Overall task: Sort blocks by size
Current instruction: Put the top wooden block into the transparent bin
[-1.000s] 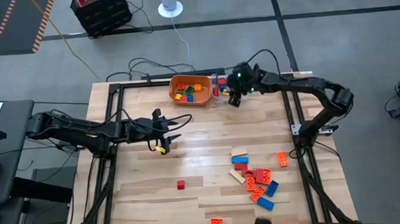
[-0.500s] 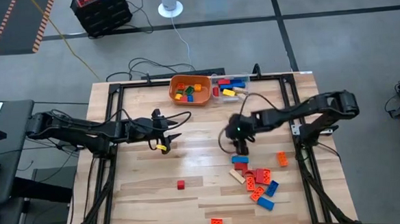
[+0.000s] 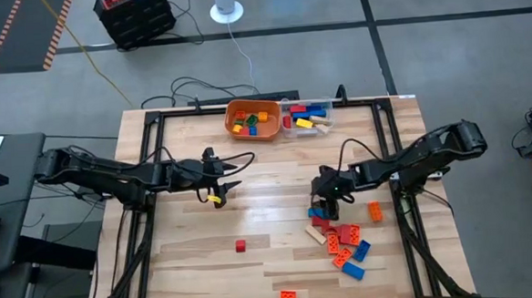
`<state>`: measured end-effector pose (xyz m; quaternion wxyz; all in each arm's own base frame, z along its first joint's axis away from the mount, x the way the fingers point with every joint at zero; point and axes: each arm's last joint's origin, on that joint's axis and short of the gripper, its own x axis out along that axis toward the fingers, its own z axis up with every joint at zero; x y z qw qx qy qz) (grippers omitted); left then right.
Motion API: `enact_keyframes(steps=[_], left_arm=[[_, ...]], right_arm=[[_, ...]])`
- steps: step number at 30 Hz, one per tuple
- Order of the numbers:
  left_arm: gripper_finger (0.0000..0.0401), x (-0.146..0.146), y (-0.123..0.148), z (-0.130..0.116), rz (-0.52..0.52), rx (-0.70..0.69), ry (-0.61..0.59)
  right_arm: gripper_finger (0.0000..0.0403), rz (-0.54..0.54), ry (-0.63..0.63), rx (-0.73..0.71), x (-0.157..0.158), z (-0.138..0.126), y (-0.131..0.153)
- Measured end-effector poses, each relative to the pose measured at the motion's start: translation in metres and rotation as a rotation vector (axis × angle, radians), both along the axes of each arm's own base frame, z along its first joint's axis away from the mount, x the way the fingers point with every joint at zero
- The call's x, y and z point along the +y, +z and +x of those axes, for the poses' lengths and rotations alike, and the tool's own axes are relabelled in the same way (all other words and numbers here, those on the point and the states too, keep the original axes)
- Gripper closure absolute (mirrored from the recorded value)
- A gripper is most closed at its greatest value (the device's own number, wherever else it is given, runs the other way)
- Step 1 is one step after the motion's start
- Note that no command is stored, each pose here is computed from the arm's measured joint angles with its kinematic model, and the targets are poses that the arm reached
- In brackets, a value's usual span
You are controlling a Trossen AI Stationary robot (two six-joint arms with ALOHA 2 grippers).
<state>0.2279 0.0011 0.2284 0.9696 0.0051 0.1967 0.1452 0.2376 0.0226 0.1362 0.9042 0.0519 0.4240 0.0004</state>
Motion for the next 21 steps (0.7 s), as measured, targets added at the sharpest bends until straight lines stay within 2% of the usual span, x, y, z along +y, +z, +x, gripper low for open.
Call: enact_keyframes(steps=[4, 11, 16, 21], left_arm=[[0.017, 0.0, 0.0, 0.0, 0.008, 0.007, -0.002], [0.017, 0.0, -0.001, -0.001, 0.013, 0.018, -0.004], [0.017, 0.001, 0.0, 0.0, 0.023, 0.002, 0.004], [0.017, 0.001, 0.001, 0.0, 0.023, -0.001, 0.005]], right_arm=[[0.0197, -0.055, -0.024, -0.027, 0.004, -0.009, -0.011], [0.0197, -0.044, -0.039, -0.034, 0.008, -0.021, -0.022], [0.0197, -0.122, -0.101, -0.015, 0.0, -0.024, -0.026], [0.0197, -0.133, -0.116, -0.015, -0.01, -0.023, -0.026]])
